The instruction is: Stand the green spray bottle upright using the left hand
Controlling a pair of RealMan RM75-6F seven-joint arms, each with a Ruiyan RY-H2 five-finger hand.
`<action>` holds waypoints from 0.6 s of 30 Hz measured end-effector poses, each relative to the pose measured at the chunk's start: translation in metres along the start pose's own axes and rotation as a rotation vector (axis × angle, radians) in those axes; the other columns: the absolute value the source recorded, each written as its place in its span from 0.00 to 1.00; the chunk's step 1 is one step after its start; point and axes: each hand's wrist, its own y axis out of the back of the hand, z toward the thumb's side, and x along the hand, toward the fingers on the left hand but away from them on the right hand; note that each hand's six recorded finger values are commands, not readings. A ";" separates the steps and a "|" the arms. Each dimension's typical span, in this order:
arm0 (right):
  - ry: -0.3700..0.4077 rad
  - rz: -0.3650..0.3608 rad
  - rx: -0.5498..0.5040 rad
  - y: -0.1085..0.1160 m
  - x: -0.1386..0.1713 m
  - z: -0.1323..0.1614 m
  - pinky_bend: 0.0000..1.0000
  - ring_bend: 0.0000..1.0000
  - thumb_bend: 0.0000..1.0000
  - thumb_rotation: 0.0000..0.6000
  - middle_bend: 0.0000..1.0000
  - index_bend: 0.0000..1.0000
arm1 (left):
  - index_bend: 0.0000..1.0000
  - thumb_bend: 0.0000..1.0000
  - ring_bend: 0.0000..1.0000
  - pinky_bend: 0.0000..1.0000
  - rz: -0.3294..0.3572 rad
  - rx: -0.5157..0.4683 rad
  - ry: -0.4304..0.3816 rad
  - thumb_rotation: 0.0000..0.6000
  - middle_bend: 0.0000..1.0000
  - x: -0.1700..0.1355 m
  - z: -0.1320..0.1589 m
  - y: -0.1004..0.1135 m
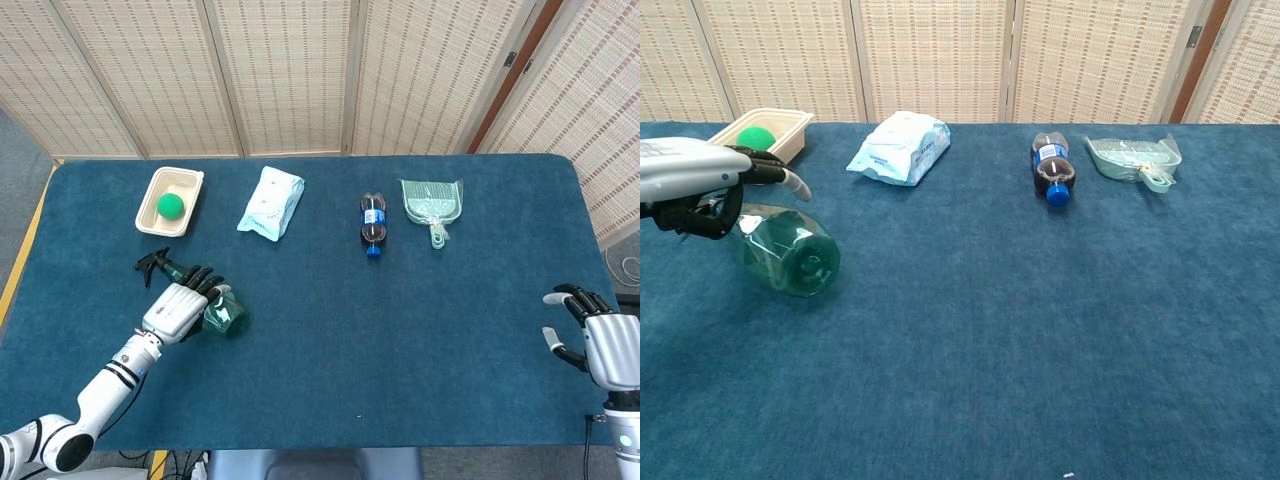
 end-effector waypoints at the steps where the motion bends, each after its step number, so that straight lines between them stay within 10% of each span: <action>1: 0.000 0.001 -0.001 -0.001 0.000 0.000 0.81 0.38 0.24 1.00 0.35 0.42 | 0.16 1.00 0.00 0.00 -0.004 0.015 -0.003 1.00 0.13 0.001 0.001 -0.001; 18: -0.007 0.017 -0.010 -0.007 0.003 -0.002 0.81 0.38 0.24 1.00 0.35 0.42 | 0.19 1.00 0.00 0.00 -0.068 0.077 0.004 1.00 0.14 -0.018 0.005 -0.016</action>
